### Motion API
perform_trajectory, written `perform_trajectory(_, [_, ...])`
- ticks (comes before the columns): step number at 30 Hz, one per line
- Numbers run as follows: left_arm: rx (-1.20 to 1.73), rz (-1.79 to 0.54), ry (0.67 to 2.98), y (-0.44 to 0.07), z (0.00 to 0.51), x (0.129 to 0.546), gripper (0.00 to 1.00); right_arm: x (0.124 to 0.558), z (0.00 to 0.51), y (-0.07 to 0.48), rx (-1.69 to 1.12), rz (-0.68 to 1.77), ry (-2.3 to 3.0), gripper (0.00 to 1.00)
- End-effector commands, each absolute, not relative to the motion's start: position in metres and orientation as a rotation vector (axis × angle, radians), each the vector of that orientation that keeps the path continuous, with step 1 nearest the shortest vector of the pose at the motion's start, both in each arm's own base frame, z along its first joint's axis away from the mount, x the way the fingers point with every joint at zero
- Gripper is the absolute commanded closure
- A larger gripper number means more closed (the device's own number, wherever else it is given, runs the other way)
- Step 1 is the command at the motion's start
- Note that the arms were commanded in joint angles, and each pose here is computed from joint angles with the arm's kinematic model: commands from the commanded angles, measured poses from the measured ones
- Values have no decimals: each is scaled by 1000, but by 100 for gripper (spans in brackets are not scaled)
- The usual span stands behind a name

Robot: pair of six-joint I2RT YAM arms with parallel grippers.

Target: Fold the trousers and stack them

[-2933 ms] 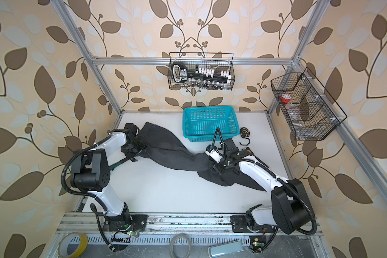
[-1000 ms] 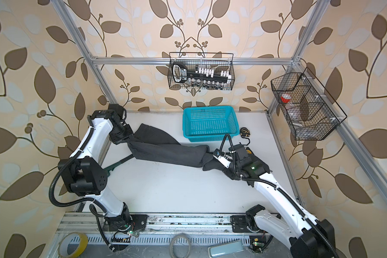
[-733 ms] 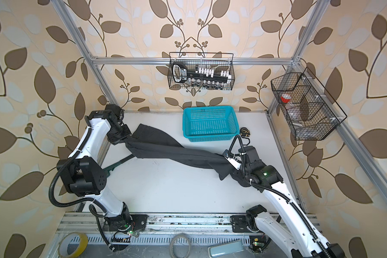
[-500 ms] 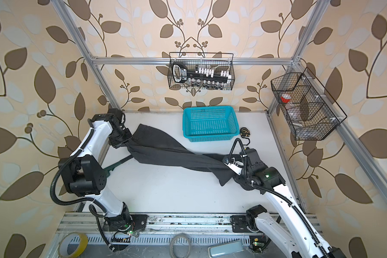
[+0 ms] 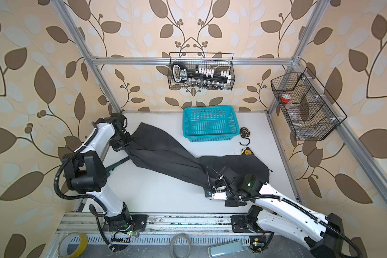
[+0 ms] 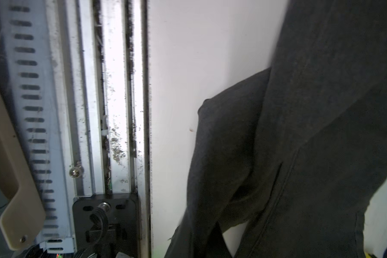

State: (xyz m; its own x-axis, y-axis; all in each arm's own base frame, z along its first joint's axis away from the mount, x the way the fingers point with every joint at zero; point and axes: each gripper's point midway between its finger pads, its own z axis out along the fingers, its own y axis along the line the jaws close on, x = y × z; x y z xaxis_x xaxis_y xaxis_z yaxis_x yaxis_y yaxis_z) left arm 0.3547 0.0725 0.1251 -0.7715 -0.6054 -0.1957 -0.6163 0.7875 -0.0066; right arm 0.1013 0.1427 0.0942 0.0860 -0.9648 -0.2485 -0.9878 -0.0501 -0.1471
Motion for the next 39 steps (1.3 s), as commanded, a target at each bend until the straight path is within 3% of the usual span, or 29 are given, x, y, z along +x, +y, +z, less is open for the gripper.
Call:
perform_trajectory(1, [-977,203,2705,97,138,364,95,81,80,138,-2244,170,1886,87])
perform_trajectory(7, [-980,162,2728,94,132,370,93,75,84,157,-2285,256,1814,66])
perform_trajectory(13, [-958,190,2731,96,136,367,88,98,123,171,-2083,299,1852,52])
perform_trajectory(22, [-933,143,2763,85,152,341,73,165,157,139,-1685,123,2062,50])
perform_trajectory(26, [-934,156,2775,83,151,321,66,174,130,134,-1638,164,2205,50])
perform_trajectory(30, [-920,137,2773,79,159,313,49,167,93,140,-1751,163,2238,51])
perform_trajectory(34, [-877,-78,2752,55,173,324,37,167,63,139,-1792,137,2275,51])
perform_trajectory(39, [-873,-406,2765,4,156,338,34,169,33,132,-1813,38,2322,50])
